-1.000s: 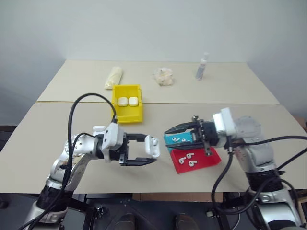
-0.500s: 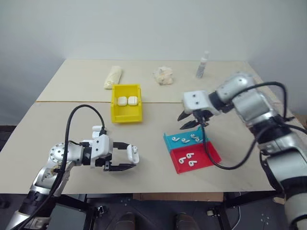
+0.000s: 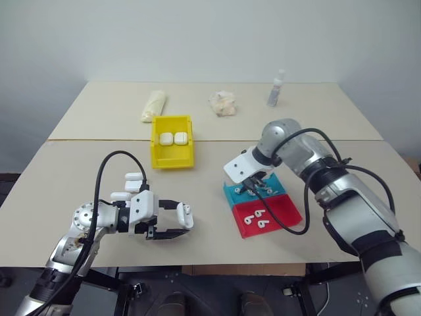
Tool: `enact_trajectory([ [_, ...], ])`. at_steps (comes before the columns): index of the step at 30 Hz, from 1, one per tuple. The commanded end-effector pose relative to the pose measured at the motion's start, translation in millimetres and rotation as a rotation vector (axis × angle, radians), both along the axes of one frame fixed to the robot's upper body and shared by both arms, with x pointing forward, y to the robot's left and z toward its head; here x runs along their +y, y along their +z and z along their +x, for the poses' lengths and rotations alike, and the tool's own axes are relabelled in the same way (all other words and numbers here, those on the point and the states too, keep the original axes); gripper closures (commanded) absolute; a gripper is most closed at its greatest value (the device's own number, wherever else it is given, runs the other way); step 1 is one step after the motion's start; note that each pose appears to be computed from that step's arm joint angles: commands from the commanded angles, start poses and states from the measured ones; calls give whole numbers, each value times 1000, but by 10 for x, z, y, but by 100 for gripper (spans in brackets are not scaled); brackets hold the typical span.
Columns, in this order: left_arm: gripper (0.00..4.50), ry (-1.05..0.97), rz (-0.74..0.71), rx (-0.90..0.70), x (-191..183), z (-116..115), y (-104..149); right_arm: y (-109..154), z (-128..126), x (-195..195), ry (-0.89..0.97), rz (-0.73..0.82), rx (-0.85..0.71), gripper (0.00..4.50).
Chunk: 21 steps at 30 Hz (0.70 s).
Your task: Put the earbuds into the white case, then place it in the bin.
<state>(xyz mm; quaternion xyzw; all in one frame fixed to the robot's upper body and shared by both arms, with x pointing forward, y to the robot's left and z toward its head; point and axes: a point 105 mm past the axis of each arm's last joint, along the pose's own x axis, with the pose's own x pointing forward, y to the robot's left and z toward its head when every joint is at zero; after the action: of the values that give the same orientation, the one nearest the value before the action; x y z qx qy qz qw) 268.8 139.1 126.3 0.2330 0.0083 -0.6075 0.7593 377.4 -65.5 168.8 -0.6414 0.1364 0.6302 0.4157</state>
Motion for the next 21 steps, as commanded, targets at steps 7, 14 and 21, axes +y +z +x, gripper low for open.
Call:
enact_trajectory([
  [7, 172, 12, 1, -39, 23, -62, 47, -51, 52, 42, 48, -36, -39, 261],
  [14, 172, 14, 3, -38, 6, -69, 31, -140, 85, -7, 39, -62, -40, 261],
  [21, 172, 13, 5, -40, 2, -64, 36, -171, 97, 12, 40, -59, -43, 261],
])
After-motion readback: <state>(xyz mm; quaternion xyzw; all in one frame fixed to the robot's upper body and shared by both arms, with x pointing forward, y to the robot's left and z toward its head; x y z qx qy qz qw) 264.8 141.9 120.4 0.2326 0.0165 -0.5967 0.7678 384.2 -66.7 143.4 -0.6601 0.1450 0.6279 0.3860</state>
